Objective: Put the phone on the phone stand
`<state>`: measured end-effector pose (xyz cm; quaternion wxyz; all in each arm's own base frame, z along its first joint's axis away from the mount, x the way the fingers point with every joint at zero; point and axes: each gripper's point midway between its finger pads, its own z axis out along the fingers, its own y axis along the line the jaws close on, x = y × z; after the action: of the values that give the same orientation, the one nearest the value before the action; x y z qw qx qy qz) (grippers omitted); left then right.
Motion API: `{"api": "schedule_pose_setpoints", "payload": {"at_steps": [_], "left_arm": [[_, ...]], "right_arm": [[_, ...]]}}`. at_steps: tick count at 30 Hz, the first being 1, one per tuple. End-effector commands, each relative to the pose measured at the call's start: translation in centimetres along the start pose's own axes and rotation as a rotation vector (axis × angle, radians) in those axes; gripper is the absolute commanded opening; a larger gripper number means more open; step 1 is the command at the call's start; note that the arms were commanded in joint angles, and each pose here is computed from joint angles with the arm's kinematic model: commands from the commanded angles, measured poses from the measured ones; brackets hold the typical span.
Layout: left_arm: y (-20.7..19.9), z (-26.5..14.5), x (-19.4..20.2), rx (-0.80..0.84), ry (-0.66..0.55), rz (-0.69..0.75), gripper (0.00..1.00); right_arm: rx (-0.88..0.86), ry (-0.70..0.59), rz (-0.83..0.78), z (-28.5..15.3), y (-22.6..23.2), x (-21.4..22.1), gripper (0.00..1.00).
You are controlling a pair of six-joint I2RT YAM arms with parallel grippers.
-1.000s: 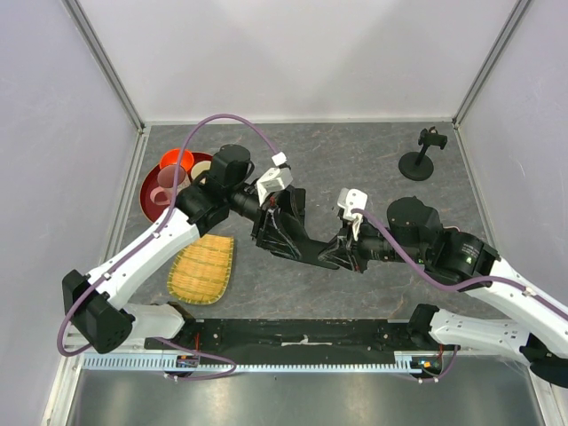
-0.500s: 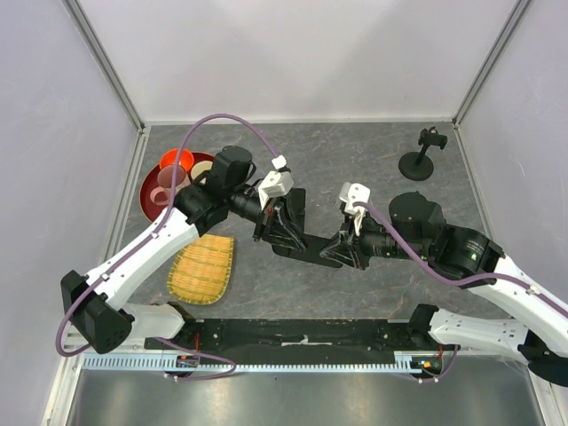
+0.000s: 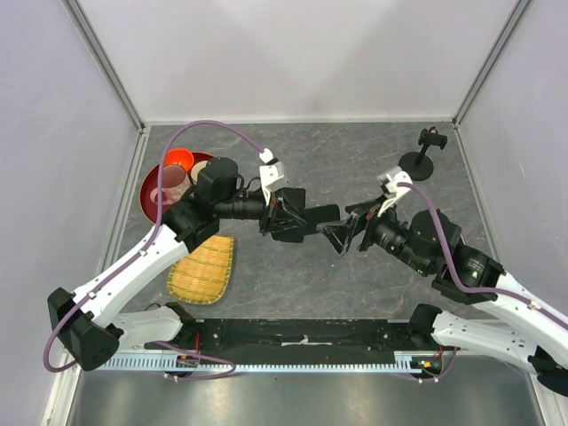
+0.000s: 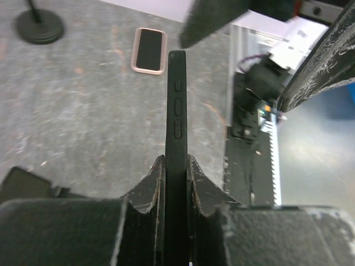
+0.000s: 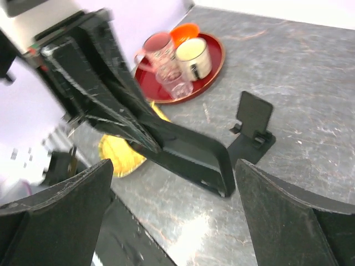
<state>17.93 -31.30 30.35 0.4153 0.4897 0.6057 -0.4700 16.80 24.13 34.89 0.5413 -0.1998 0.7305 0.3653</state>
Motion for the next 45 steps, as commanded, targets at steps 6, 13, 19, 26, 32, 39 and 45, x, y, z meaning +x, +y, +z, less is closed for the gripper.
{"api": "schedule_pose_setpoints", "payload": {"at_steps": [6, 13, 19, 26, 32, 39, 45], "left_arm": [[4.2, -2.9, -6.0, -0.364, -0.280, 0.052, 0.02], [4.3, -3.2, -6.0, -0.383, -0.304, 0.063, 0.02], [4.2, -3.9, -6.4, -0.409, -0.341, 0.083, 0.02], [4.3, -4.1, -6.5, -0.417, -0.349, 0.083, 0.02], [4.4, -4.1, -6.5, -0.423, -0.350, 0.083, 0.02], [4.3, -4.0, -6.4, -0.415, -0.350, 0.085, 0.02], [4.3, -4.1, -6.5, -0.419, -0.356, 0.093, 0.02]], "right_arm": [[0.180, -0.463, 0.500, -0.4, -4.4, -4.0, 0.98], [0.188, -0.445, 0.721, 4.2, -3.8, -3.5, 0.98], [0.209, -0.436, 0.784, 6.0, -3.6, -3.5, 0.98], [0.183, -0.463, 0.867, 7.1, -3.5, -3.1, 0.98], [0.148, -0.476, 0.879, 7.5, -2.9, -4.2, 0.98], [0.179, -0.471, 0.917, 8.3, -3.2, -3.8, 0.98], [0.222, -0.460, 0.923, 8.9, -3.6, -3.7, 0.97]]}}
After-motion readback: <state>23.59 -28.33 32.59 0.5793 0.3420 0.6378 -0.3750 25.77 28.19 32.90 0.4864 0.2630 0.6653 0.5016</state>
